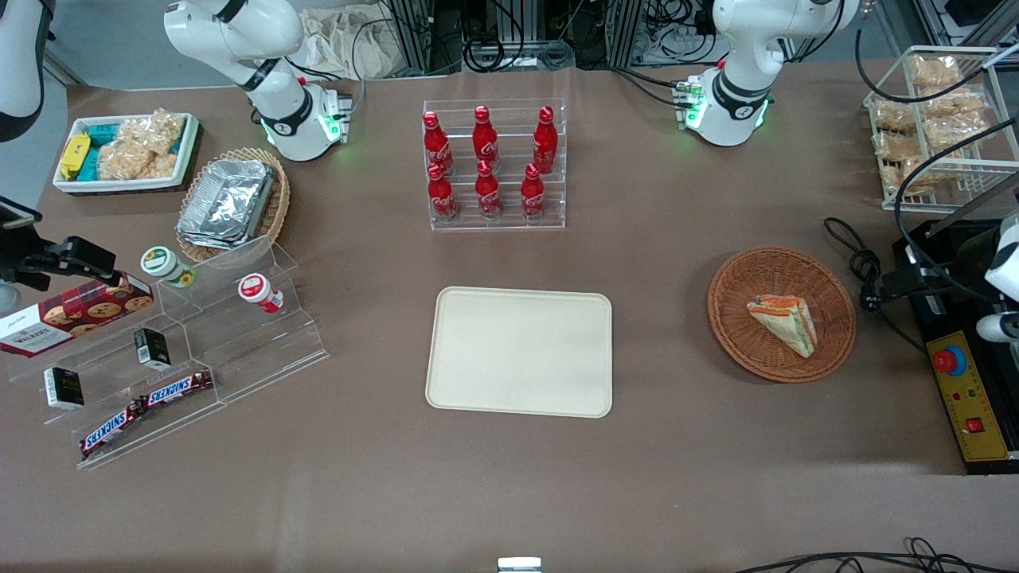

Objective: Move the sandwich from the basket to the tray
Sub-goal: 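Move the left gripper over the wicker basket holding the sandwich, then lower the left gripper and grasp the wrapped sandwich by its edge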

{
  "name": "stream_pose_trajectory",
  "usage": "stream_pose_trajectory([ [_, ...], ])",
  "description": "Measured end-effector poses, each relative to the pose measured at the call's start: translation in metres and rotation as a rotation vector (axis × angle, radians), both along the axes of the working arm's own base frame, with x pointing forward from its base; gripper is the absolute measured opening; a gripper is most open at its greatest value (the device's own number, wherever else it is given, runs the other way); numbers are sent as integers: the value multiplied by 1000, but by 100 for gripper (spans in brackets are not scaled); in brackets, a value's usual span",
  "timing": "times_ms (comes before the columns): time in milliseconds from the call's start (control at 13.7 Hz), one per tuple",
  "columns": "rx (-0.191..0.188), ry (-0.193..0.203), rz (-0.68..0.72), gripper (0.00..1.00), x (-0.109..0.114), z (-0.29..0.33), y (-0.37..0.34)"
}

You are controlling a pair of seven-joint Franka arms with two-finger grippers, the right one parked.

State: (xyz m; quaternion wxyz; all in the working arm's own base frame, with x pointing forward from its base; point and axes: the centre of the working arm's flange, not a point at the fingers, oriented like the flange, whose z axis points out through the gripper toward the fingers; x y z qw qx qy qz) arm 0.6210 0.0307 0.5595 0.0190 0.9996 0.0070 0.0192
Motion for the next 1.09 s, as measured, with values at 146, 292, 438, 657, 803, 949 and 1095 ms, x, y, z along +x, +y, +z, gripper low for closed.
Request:
stream_pose_trajectory([
  [146,0,-1,-3,100,2,0,-3],
  [292,-1,9,25,100,4,-4,-6],
  [438,-12,46,129,100,4,-13,-10],
  [657,-7,116,347,100,6,-34,-33],
  [803,5,151,456,98,7,-59,-45],
  [949,9,148,565,98,8,-94,-43],
  [1095,24,142,665,98,2,-134,-40],
])
